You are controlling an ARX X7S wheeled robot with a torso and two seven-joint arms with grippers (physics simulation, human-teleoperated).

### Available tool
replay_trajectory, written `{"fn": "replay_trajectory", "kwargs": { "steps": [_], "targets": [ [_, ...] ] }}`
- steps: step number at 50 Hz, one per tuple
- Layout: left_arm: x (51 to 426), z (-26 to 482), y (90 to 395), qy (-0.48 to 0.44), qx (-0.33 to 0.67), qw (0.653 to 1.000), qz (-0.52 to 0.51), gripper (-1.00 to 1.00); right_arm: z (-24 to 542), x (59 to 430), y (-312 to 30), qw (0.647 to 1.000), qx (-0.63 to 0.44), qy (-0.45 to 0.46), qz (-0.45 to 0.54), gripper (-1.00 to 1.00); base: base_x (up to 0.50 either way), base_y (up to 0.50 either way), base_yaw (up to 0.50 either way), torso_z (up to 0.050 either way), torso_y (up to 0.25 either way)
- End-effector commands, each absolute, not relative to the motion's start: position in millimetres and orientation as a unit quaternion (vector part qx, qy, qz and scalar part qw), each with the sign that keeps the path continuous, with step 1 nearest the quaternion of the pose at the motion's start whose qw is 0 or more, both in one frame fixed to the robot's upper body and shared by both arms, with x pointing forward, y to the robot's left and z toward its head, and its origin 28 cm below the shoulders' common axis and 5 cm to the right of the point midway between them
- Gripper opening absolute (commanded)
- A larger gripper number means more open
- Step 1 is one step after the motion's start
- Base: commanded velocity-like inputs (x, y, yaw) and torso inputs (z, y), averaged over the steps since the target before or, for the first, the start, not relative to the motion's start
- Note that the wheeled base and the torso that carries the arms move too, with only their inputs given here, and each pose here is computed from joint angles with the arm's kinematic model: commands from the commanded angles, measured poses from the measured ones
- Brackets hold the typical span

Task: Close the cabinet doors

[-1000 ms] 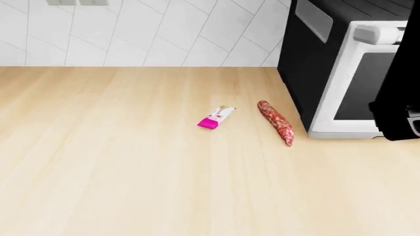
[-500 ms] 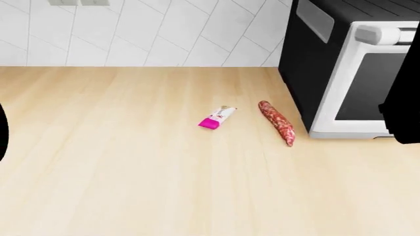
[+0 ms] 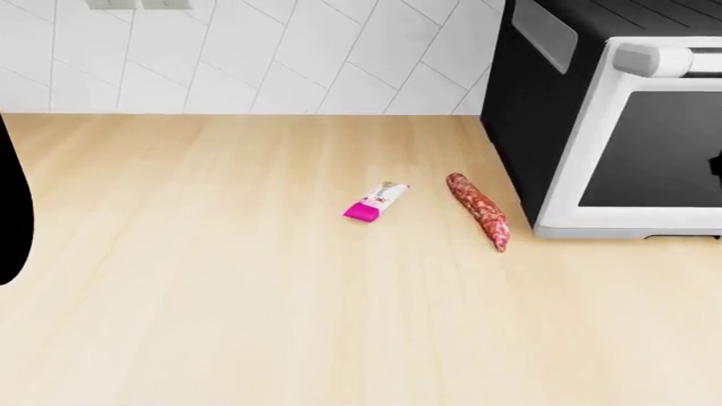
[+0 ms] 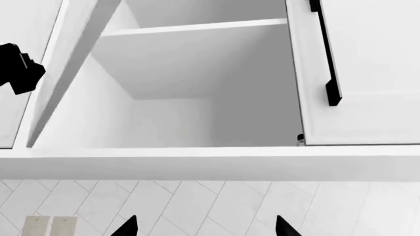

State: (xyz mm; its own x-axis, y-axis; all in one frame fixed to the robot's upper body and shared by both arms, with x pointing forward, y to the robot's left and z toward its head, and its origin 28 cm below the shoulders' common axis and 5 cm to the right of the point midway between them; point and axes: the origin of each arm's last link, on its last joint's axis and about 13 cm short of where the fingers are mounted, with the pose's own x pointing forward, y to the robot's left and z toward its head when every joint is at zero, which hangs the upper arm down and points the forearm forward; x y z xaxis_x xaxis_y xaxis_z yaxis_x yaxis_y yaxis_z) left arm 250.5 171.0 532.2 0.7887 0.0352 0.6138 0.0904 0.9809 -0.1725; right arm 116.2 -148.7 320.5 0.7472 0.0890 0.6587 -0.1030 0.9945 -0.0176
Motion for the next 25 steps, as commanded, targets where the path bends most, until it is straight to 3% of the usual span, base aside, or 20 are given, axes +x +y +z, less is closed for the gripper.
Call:
{"fn": "replay_trajectory", "kwargs": {
  "steps": [1,15,25],
  "targets": [
    [249,503,102,-0.202,-0.113,0.922,-0.309,1.0,321,115,-150,0.934,0.008,-0.354,0.051,1.0,0.0,0.0,0.0,0.0,0.0],
    [254,500,96,-0.175,-0.114,0.925,-0.317,1.0,320,115,-150,0.933,0.007,-0.356,0.051,1.0,0.0,0.0,0.0,0.0,0.0],
    [263,493,93,-0.086,-0.164,0.89,-0.416,1.0,319,116,-150,0.933,0.004,-0.356,0.049,1.0,0.0,0.0,0.0,0.0,0.0]
  ]
}}
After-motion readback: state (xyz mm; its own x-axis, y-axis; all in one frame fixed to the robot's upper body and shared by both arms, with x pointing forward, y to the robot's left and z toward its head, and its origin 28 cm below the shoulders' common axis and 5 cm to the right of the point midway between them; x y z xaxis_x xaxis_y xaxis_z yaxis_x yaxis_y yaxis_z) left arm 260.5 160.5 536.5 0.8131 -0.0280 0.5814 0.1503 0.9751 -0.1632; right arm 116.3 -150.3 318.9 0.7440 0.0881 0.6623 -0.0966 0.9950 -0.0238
